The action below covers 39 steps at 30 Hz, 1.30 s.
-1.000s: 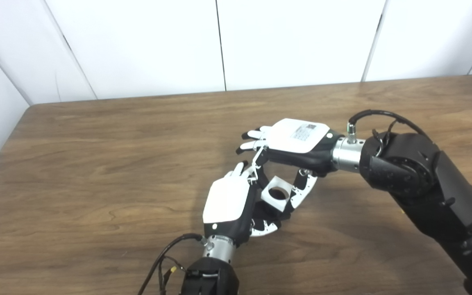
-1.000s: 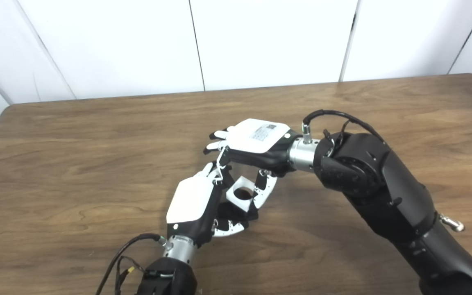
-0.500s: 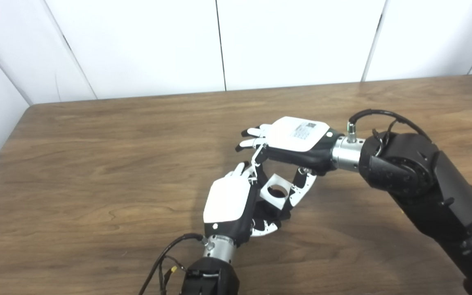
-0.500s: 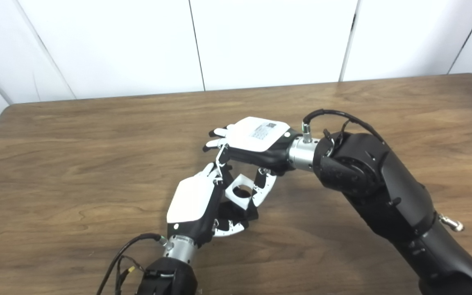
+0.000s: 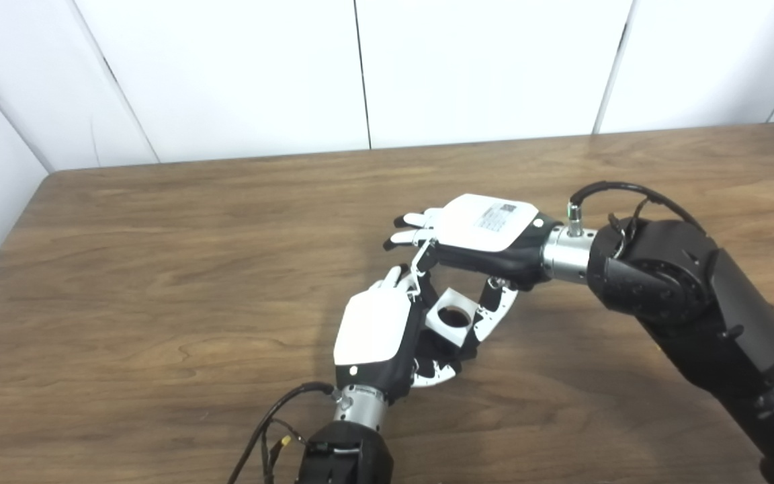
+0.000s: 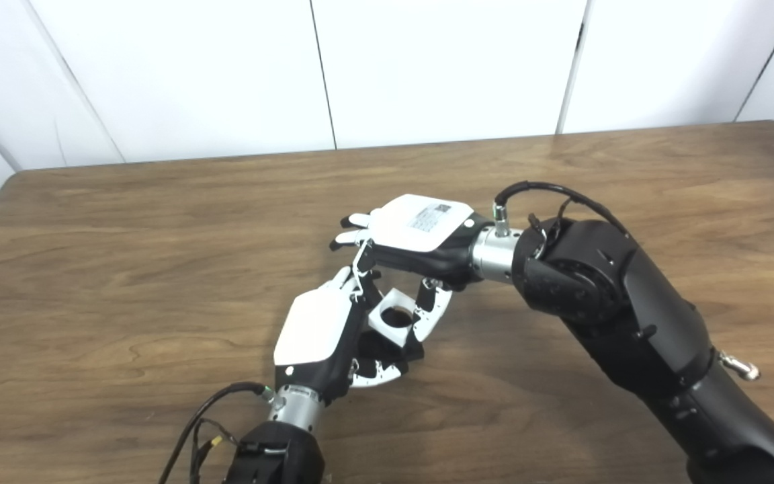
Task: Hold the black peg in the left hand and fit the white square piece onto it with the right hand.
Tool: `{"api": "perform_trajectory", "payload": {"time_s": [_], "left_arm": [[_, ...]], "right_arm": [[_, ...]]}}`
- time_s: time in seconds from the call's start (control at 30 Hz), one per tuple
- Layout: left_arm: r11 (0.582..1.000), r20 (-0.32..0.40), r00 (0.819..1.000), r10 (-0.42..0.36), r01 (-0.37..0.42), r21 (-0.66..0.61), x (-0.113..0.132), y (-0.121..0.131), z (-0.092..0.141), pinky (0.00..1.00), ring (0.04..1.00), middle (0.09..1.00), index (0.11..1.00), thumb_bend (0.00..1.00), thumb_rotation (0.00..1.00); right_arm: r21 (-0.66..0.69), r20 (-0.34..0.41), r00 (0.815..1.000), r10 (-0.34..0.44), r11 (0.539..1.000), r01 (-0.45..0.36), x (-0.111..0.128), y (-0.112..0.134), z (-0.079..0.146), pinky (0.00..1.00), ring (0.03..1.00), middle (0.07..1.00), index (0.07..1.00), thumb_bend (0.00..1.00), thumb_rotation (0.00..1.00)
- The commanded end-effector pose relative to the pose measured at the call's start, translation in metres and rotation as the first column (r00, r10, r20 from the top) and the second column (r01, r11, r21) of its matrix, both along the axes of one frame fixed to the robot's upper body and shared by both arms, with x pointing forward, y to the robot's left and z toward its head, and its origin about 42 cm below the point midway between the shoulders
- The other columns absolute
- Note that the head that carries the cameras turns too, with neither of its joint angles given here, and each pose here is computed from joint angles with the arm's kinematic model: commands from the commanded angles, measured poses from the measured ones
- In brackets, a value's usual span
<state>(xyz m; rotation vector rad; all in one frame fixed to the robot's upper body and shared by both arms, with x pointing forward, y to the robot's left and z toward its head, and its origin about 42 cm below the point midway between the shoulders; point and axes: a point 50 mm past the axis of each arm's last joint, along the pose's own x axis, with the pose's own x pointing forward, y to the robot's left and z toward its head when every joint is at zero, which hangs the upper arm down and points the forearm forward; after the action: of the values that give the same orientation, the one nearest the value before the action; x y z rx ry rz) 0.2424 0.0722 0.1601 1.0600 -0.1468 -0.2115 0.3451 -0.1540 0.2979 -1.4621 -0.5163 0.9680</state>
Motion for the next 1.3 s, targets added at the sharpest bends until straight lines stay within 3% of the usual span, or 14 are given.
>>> {"api": "perform_trajectory", "payload": {"time_s": [0.0,1.27], "left_arm": [[1.0,-0.004,1.0,-0.004,0.004,-0.018,0.0003,-0.0127,0.003,0.9,0.965,0.892,0.49,0.52,0.07],[0.999,0.004,1.0,-0.001,0.001,-0.04,-0.0016,-0.0155,0.0089,0.91,0.972,0.895,0.49,0.52,0.07]], "right_arm": [[0.006,0.059,0.998,0.028,1.0,-0.029,-0.0002,-0.0002,0.0162,0.98,1.0,0.936,0.492,0.52,0.14],[0.0,0.044,0.999,0.022,1.0,-0.022,0.0022,-0.0017,0.0083,0.98,1.0,0.943,0.492,0.52,0.14]]}}
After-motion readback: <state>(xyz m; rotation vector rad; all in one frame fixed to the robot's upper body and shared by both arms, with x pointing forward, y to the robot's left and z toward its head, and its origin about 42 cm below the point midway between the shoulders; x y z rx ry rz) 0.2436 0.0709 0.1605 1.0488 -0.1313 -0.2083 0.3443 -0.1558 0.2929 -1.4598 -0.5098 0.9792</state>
